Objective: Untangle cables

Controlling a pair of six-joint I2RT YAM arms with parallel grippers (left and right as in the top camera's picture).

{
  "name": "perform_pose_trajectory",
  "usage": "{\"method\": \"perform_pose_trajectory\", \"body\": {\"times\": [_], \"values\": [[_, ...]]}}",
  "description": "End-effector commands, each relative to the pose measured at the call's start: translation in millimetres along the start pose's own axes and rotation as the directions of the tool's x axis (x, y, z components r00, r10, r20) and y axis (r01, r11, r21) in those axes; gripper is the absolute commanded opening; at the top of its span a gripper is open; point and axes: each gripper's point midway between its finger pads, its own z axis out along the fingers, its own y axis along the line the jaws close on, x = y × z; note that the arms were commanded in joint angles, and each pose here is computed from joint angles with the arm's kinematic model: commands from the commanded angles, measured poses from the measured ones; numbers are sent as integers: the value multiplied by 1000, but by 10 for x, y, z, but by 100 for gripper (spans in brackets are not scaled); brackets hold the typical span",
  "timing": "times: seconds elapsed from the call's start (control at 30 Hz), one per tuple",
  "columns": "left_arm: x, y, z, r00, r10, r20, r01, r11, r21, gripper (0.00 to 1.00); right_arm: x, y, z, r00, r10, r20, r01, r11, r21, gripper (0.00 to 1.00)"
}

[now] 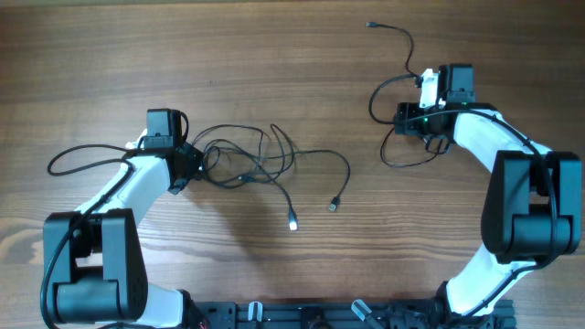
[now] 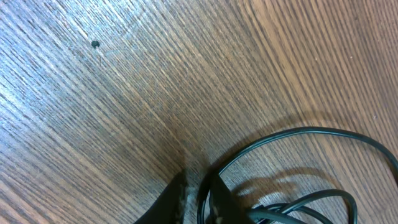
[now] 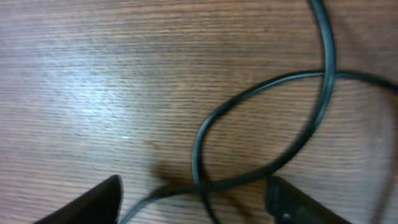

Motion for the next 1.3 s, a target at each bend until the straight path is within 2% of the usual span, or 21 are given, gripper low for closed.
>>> {"method": "perform_pose_trajectory", "body": {"times": [0.0,0.13,0.2,0.33,0.43,0.53,0.67,0.8,0.93,1.07,1.13,1.17,1.27], "values": [[82,267,115,1000,10,-13,-11,996,-91,16,353,46,235,973,198,-116,-200,980,-7,56],[82,267,115,1000,10,-13,-11,996,-91,16,544,-162,286,987,64,-151,-31,977,212,56],[82,267,115,1000,10,-13,-11,996,-91,17,681,-186,328,980,46,-195,9,962,272,43],[84,269,115,1000,10,-13,-12,996,-91,19,789,-108,403,972,76,-221,-17,966,257,4],[106,291,112,1000,11,-23,-13,995,-100,20,634,-190,340,977,102,-188,-50,964,262,4],[181,239,113,998,8,-66,-12,998,-69,20,318,-532,41,978,169,-121,-127,946,300,4],[217,211,112,996,6,-87,-10,999,-52,20,-90,-1410,-635,973,225,51,-224,863,453,4],[217,211,112,996,6,-87,-10,999,-52,20,-233,-2424,-1437,942,245,228,-333,754,566,4],[230,200,112,996,7,-93,-11,999,-47,20,27,-3384,-2113,925,223,306,-376,635,675,4],[306,134,105,991,5,-137,-6,1000,-10,20,327,-3908,-2509,875,266,405,-484,527,699,4],[322,118,103,989,5,-147,-5,1000,0,20,376,-4025,-2589,853,268,448,-518,533,669,4],[322,118,103,989,5,-147,-5,1000,-1,19,406,-4085,-2627,836,276,473,-544,523,656,4],[328,115,102,989,5,-150,-5,1000,1,20,699,-4337,-2835,717,367,592,-697,385,605,4]]}}
